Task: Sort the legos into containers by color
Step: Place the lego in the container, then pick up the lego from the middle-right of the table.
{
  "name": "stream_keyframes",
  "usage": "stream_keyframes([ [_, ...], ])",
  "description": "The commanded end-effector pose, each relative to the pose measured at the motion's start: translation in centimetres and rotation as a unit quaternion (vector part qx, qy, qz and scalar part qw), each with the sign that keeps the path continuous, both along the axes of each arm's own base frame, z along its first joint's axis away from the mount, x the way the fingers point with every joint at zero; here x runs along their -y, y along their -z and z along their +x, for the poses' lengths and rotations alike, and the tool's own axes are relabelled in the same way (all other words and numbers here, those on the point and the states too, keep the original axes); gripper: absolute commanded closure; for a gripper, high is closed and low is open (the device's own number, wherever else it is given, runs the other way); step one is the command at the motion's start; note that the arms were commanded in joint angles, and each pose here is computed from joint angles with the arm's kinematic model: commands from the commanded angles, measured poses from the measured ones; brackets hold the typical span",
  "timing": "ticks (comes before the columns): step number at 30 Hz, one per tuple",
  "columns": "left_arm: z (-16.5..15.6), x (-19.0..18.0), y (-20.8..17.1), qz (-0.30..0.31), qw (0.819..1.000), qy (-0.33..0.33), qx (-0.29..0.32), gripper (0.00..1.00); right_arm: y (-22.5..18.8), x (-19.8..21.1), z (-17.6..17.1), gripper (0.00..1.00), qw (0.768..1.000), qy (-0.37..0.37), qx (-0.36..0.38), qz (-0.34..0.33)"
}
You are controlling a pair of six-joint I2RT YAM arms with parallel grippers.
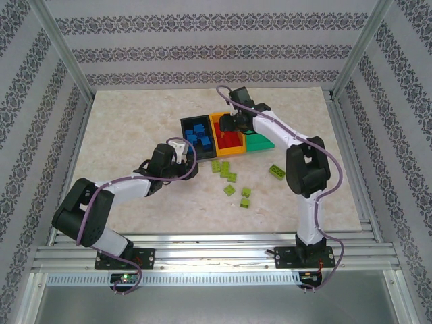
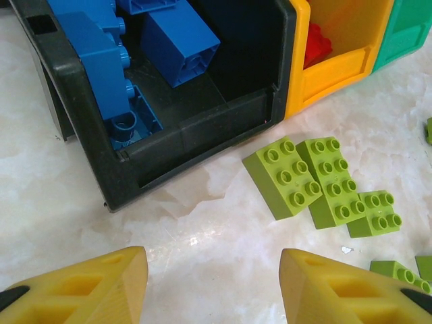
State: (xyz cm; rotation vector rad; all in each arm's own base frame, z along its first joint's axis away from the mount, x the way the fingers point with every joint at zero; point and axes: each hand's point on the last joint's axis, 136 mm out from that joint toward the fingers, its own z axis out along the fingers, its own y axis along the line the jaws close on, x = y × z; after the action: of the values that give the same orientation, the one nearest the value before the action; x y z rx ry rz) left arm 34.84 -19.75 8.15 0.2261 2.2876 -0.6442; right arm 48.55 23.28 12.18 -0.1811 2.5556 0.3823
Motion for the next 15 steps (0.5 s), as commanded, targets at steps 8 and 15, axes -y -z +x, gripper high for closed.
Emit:
stream_keyframes([
  [8,0.0,0.0,-0.9,-0.016,1.000,0.006,0.012,0.46,0.1,8.4,-9.8,0.41,0.997,0.028,-0.017,-0.073],
  [15,-0.1,0.3,-0.7,-0.031,1.000,0.005,-0.001,0.46,4.7,15.1,-14.8,0.30,0.989,0.101,-0.082,-0.070],
])
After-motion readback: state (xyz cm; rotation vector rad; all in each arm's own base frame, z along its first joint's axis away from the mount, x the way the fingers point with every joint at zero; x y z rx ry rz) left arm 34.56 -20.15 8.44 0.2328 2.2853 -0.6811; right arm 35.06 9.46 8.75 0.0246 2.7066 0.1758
